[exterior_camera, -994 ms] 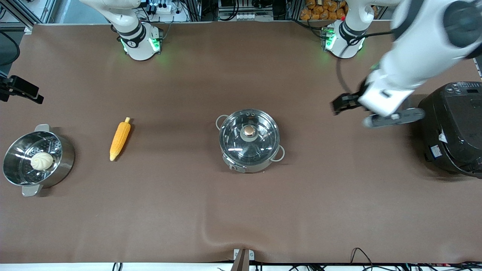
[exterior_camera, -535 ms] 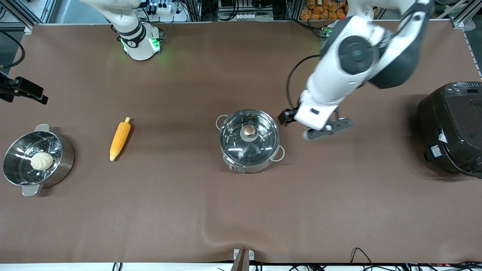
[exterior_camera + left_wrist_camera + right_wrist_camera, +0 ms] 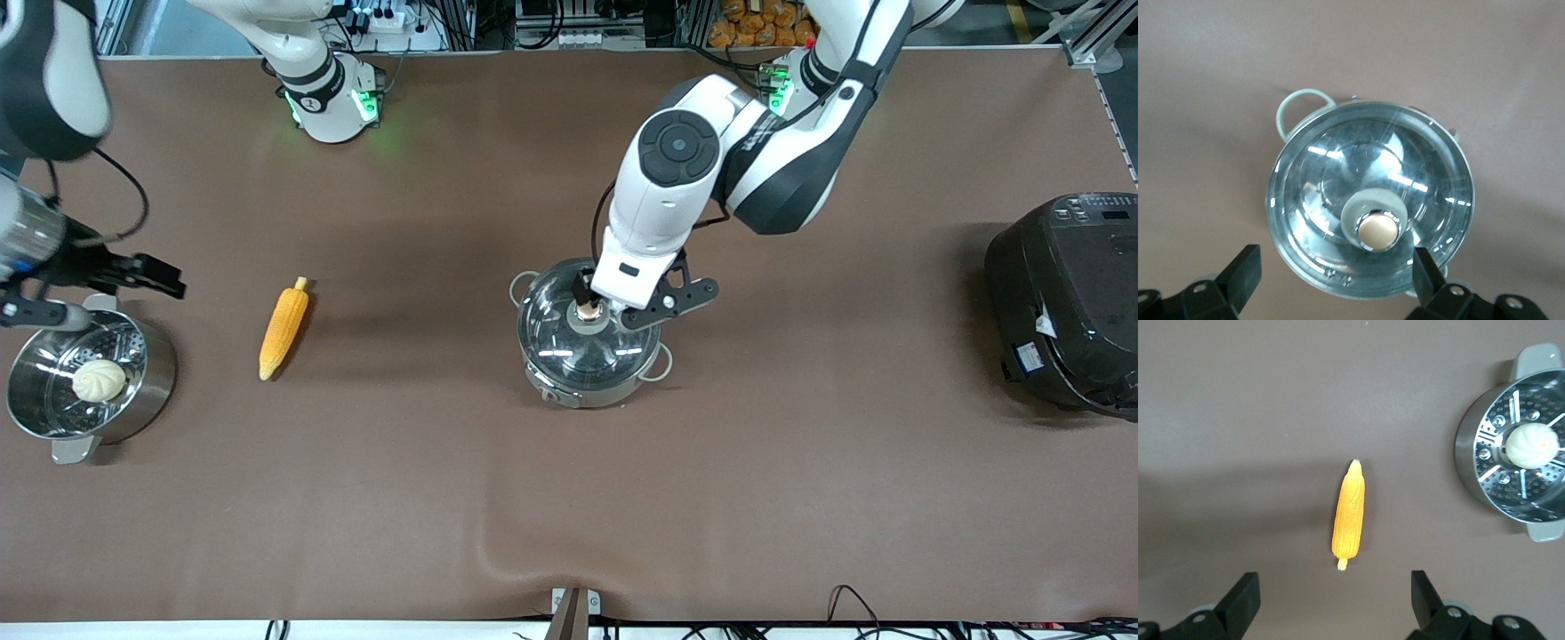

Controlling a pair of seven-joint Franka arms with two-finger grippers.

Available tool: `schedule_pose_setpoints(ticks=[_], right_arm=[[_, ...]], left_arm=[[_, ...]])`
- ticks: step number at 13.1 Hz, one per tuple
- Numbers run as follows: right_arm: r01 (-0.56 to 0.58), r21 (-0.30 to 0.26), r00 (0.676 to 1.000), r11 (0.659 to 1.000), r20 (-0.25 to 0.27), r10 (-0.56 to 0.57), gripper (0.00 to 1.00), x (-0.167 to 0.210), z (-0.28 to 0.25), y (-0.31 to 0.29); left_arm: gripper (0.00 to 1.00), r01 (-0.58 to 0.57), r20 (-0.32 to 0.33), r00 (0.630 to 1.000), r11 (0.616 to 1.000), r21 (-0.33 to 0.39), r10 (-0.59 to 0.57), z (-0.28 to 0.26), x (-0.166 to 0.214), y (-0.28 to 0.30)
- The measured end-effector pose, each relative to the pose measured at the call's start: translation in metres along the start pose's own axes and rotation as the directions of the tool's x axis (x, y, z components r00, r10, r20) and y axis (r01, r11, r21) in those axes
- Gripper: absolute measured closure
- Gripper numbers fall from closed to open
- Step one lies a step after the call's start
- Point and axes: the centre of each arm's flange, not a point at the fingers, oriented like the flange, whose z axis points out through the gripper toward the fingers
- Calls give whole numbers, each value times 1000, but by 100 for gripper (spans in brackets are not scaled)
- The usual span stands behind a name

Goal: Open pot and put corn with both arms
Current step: 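Move the left gripper over the glass lid of the middle pot, then grasp the lid knob with the left gripper while the right gripper grasps the corn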

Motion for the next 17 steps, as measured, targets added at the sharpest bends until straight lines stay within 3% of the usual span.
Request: schedule_pose_setpoints(ticks=[5,10,13,17], right_arm=[[10,1,997,1000,-82,-10,0,-14,111,-7],[-59,9,998,998,-21,59,0,-22,207,-17],[-119,11,993,993,-18,119,0,-26,265,-22],[-141,4,990,990,10,141,0,-30,296,-6]], left_arm=[[0,-35,-38,999,999,-25,34,45,-3,21],[1,-60,-64,996,998,-9,60,58,-6,26],[7,-72,-59,996,997,2,72,67,-12,30],[10,-83,-49,995,996,15,84,79,-20,33]])
